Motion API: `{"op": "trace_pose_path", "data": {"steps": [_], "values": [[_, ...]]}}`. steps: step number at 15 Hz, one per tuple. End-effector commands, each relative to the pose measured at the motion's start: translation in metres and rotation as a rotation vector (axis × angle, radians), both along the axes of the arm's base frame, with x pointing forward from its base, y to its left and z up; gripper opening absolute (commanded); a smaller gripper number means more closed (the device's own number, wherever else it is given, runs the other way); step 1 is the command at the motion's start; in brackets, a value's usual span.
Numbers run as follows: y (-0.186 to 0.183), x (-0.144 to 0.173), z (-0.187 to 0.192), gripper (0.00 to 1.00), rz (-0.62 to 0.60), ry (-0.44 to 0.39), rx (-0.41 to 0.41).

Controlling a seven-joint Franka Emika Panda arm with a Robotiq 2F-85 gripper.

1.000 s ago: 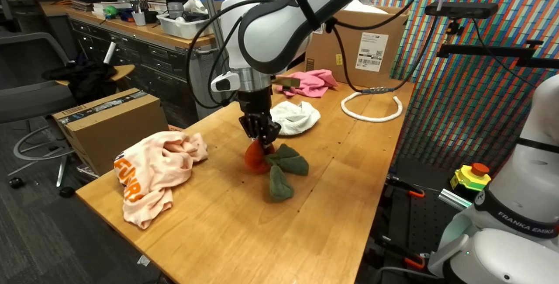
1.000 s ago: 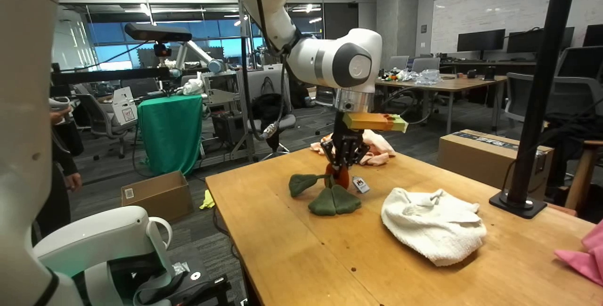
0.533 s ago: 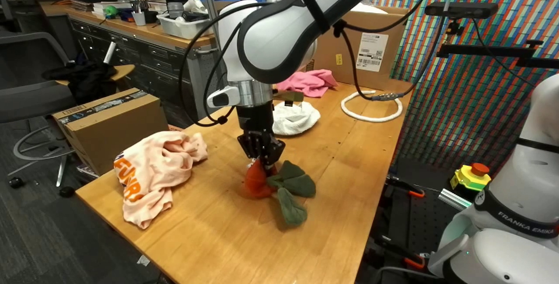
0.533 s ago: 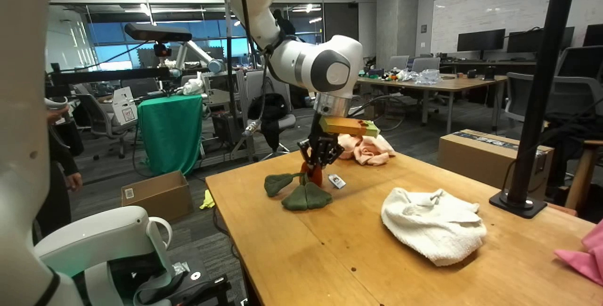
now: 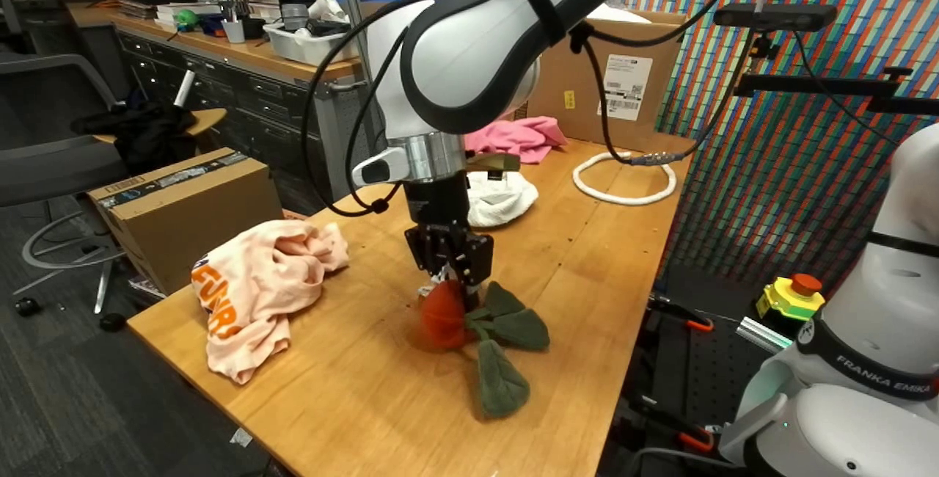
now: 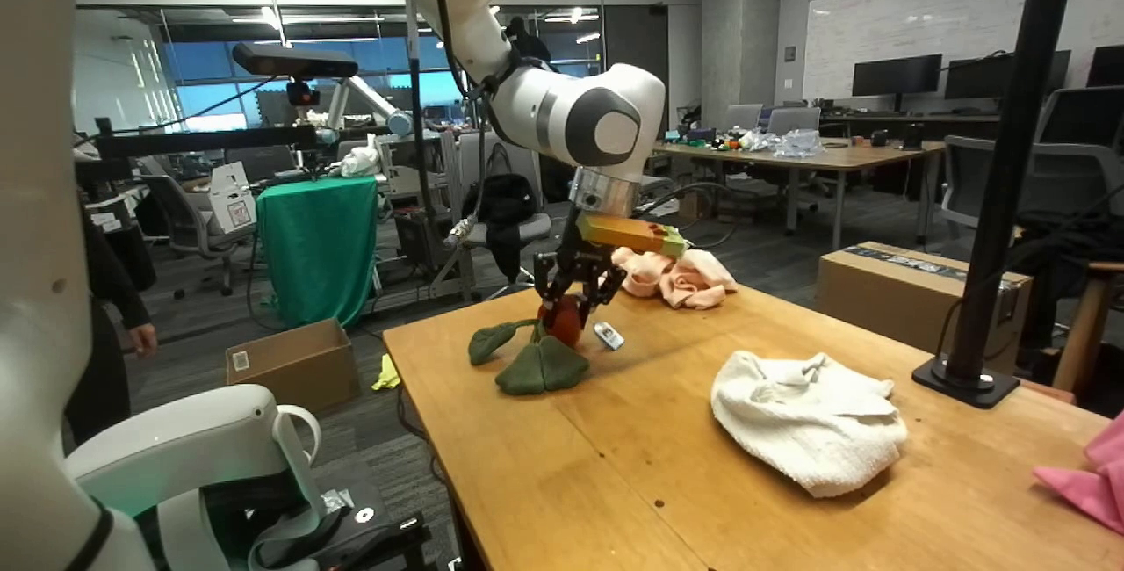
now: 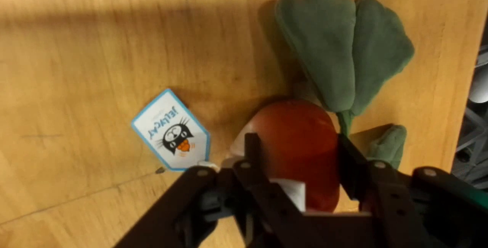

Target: Pick up the cloths and put them around the table.

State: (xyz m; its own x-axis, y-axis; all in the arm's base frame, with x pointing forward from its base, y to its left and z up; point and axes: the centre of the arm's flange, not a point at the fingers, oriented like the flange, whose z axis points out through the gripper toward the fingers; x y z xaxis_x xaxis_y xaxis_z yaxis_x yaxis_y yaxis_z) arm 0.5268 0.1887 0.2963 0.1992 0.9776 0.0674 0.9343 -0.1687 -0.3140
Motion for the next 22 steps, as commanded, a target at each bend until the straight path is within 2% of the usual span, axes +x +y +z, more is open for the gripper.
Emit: {"op": "trace_pose_path", "data": {"steps": [1,3,6,9,12,19,22], "values": [[-0.018,-0.021,0.056,0.83,-0.026,0.039,-0.078],[-0.027,-0.032,0.086,0.98,-0.032,0.053,-0.073],[-0.034,-0.047,0.124,1.00,-0.050,0.010,-0.078],[-0.051,-0.076,0.172,1.00,-0.117,-0.133,-0.152],[-0.071,-0.121,0.208,1.00,-0.176,-0.251,-0.178],[-0.114,-0.221,0.235,1.00,-0.399,-0.469,-0.140],[-0.136,-0.255,0.240,1.00,-0.548,-0.490,-0.122]]}}
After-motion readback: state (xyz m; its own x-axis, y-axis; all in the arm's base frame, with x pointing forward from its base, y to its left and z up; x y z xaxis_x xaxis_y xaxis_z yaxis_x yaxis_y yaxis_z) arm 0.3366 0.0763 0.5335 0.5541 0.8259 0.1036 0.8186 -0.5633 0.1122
